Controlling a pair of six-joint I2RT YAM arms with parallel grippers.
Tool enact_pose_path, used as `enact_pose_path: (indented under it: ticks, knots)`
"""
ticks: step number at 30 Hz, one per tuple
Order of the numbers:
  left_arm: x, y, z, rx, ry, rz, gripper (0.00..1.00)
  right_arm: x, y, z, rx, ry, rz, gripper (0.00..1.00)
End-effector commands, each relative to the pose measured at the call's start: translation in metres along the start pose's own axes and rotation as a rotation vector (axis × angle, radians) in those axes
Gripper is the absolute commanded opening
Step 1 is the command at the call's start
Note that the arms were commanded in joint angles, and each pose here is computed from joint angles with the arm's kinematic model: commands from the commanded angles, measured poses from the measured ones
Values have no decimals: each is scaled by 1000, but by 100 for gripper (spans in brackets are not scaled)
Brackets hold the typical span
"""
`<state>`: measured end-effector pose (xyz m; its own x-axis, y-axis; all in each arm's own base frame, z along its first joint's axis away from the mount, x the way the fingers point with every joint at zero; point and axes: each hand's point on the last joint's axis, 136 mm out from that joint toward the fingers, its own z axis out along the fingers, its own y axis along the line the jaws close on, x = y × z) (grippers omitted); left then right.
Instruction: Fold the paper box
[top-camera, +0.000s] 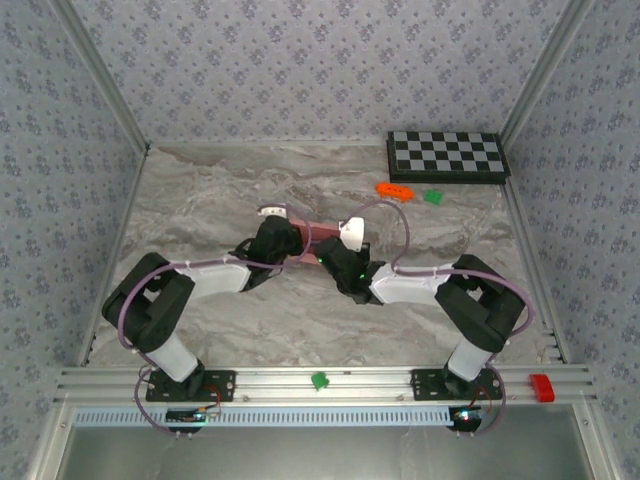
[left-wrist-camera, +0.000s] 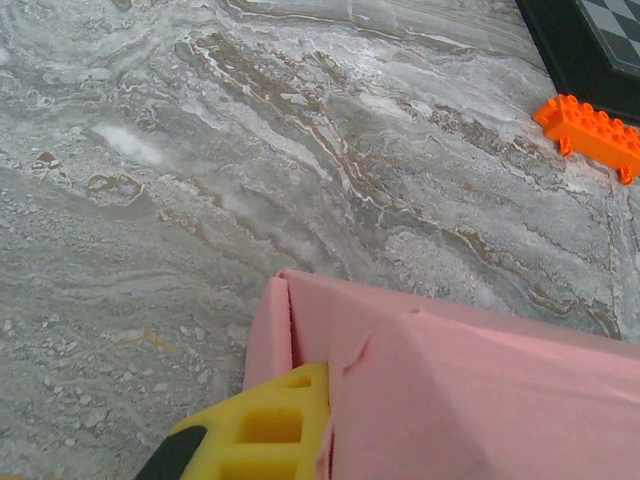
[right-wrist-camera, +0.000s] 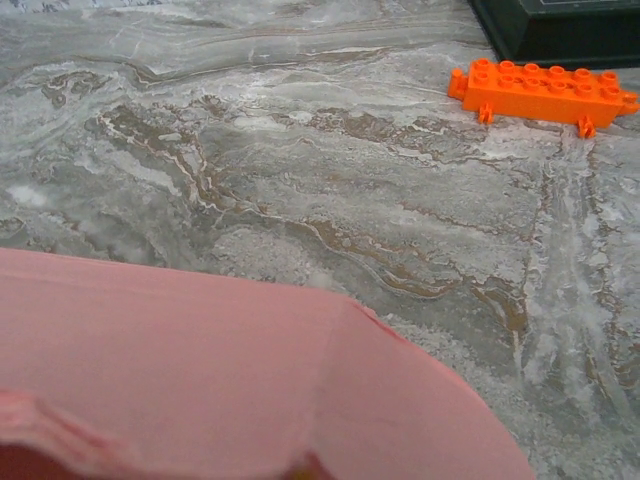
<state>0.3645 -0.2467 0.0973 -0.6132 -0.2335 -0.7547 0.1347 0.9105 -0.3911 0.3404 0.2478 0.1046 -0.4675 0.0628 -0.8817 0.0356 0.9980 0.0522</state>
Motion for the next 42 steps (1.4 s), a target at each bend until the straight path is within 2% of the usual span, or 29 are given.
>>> enact_pose_path:
  ticks: [1, 6, 15, 32, 38, 42]
  knots:
    - [20, 2, -6, 1, 60, 5, 9, 11, -4, -4, 36, 7, -71, 3]
    - [20, 6, -11, -11, 48, 4, 14, 11, -4, -8, 52, -5, -86, 8]
    - [26, 12, -16, -32, 44, 5, 15, 18, -3, -13, 60, 3, -112, 10]
    - [43, 22, -18, -82, 65, 17, 5, 42, -6, -17, 78, 52, -115, 2]
    - [43, 23, -21, -85, 59, 18, 5, 42, -7, -19, 91, 51, -121, 2]
    - [40, 27, -25, -99, 46, 23, 10, 40, -8, -20, 99, 50, -123, 2]
